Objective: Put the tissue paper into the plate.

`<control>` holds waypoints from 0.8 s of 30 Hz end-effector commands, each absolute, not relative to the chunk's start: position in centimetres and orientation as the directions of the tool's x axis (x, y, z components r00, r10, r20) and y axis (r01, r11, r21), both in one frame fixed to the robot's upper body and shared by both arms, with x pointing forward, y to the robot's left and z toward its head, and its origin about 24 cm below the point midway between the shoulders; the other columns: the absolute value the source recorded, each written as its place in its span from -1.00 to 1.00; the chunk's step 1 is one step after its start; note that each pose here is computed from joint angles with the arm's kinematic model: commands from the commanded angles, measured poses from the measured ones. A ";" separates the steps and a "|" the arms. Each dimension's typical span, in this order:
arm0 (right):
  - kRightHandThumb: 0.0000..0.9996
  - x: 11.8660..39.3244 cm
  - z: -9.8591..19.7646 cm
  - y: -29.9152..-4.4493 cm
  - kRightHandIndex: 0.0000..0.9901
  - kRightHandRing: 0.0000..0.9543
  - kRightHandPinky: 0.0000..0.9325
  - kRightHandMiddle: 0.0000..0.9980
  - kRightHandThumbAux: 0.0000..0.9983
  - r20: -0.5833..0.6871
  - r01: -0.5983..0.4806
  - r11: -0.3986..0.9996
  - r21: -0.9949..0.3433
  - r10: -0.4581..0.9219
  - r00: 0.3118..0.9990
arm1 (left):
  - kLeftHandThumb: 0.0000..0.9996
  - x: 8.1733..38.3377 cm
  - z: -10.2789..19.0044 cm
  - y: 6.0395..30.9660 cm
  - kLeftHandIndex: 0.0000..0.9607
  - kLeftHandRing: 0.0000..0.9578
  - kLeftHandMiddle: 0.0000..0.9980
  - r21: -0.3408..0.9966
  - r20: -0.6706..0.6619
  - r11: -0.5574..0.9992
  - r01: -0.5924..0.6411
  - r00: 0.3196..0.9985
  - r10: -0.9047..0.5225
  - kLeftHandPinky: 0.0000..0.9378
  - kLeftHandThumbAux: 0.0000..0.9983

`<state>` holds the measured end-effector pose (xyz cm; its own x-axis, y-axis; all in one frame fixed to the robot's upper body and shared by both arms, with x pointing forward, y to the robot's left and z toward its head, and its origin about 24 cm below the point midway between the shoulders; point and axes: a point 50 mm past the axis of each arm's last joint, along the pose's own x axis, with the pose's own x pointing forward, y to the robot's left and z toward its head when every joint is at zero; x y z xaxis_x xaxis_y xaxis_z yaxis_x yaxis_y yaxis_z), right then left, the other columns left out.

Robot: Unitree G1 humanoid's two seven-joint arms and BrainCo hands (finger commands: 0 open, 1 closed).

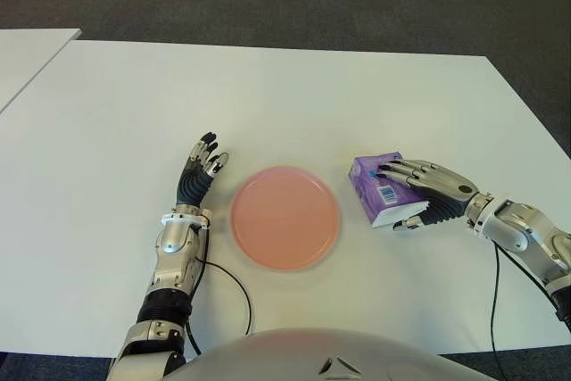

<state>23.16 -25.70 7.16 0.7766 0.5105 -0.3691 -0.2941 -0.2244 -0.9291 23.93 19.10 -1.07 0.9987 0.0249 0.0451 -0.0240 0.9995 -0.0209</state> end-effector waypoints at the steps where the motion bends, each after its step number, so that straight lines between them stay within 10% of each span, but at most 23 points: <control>1: -0.80 21.0 2.9 -26.0 -1.00 -1.00 -1.00 -1.00 -0.23 -0.522 -0.394 -0.348 -0.851 0.473 0.710 | -1.00 22.8 -2.5 18.8 -1.00 -1.00 -1.00 -0.033 -0.036 0.999 -0.018 0.999 0.017 -1.00 0.08; 24: -0.75 20.2 -0.2 -26.0 -1.00 -1.00 -1.00 -1.00 0.02 -0.409 -0.146 -0.487 -0.861 0.494 0.768 | -1.00 22.6 -2.3 18.8 -1.00 -1.00 -1.00 -0.032 -0.037 0.999 -0.020 0.999 0.019 -1.00 0.07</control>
<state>23.26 -25.65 4.39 0.8297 0.5313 -0.1712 0.0439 -0.3678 -0.9289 23.46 19.03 -1.11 0.9992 0.0229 0.0332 -0.0222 0.9995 -0.0225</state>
